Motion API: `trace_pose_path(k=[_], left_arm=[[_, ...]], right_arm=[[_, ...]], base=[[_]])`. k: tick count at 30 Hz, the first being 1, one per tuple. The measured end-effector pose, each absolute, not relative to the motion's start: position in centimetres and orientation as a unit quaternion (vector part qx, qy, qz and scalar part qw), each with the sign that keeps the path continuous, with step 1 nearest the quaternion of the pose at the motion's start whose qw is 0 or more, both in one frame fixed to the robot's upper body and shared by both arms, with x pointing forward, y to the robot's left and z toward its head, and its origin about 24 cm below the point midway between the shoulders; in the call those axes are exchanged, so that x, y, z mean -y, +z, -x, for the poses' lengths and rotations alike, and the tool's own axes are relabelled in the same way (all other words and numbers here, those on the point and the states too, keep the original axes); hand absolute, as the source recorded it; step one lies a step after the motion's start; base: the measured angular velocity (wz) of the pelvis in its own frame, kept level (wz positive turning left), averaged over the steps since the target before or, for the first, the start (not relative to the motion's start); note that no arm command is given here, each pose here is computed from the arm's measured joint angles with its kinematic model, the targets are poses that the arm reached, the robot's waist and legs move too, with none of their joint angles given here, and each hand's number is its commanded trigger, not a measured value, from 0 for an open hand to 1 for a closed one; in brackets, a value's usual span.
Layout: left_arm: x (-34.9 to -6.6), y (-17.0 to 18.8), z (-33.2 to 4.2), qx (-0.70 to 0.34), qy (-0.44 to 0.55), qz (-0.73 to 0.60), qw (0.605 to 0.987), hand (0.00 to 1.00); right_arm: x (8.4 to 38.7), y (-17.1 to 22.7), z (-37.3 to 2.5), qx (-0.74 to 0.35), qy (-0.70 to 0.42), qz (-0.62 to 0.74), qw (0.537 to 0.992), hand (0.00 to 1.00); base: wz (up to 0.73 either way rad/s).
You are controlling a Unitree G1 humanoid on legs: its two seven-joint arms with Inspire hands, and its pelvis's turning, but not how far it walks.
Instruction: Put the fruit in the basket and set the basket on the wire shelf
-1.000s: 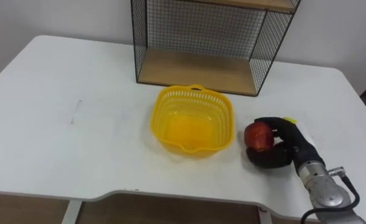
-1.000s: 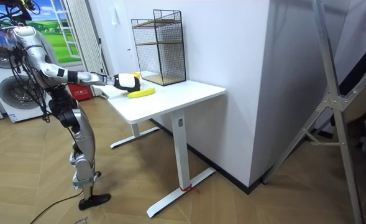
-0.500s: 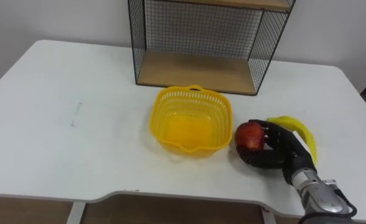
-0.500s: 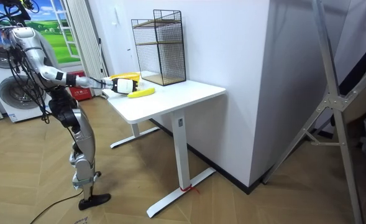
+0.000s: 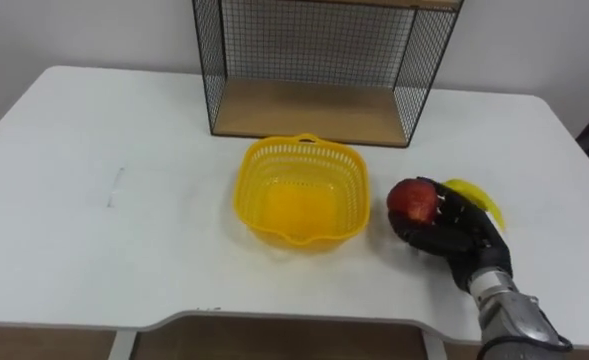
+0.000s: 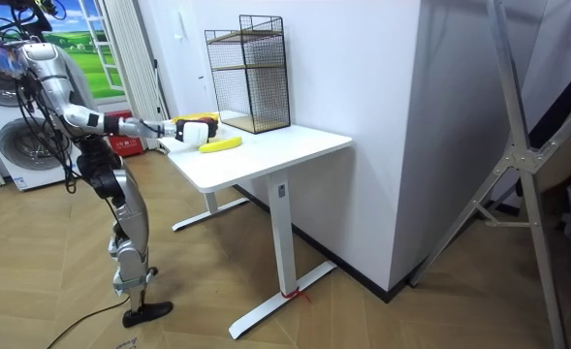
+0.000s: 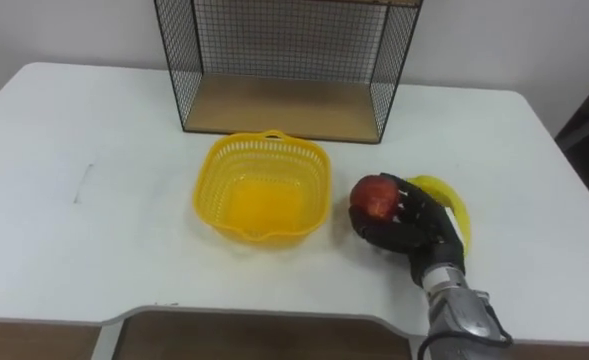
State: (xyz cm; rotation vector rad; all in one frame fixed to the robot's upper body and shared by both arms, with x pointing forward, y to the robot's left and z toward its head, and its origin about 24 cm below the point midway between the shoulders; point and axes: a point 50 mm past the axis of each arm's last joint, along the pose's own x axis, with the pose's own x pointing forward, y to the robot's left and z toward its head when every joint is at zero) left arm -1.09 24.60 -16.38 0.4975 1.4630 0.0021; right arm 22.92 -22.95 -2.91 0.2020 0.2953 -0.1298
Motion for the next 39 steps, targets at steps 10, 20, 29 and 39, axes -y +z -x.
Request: trace_pose_path(k=[10, 20, 29, 39], left_arm=[[-24.4, -16.4, 0.3, -0.647, -0.001, -0.225, 0.729, 0.0], [-24.3, -16.4, -0.4, -0.641, -0.003, -0.225, 0.734, 0.0], [-24.3, -16.4, -0.8, -0.639, -0.005, -0.224, 0.736, 0.0], [-24.6, -16.4, -1.5, -0.634, -0.004, -0.228, 0.739, 0.0]], right_arm=[[22.0, 0.7, -24.2, -0.068, -0.041, -0.115, 0.99, 1.0], [21.2, 2.9, -25.2, -0.024, -0.021, -0.077, 0.997, 1.0], [19.8, 4.1, -25.8, 0.0, 0.028, 0.028, 0.999, 1.0], [18.5, 4.5, -26.4, 0.011, 0.065, 0.11, 0.992, 1.0]], base=[[0.0], [0.0], [-0.01], [0.0]])
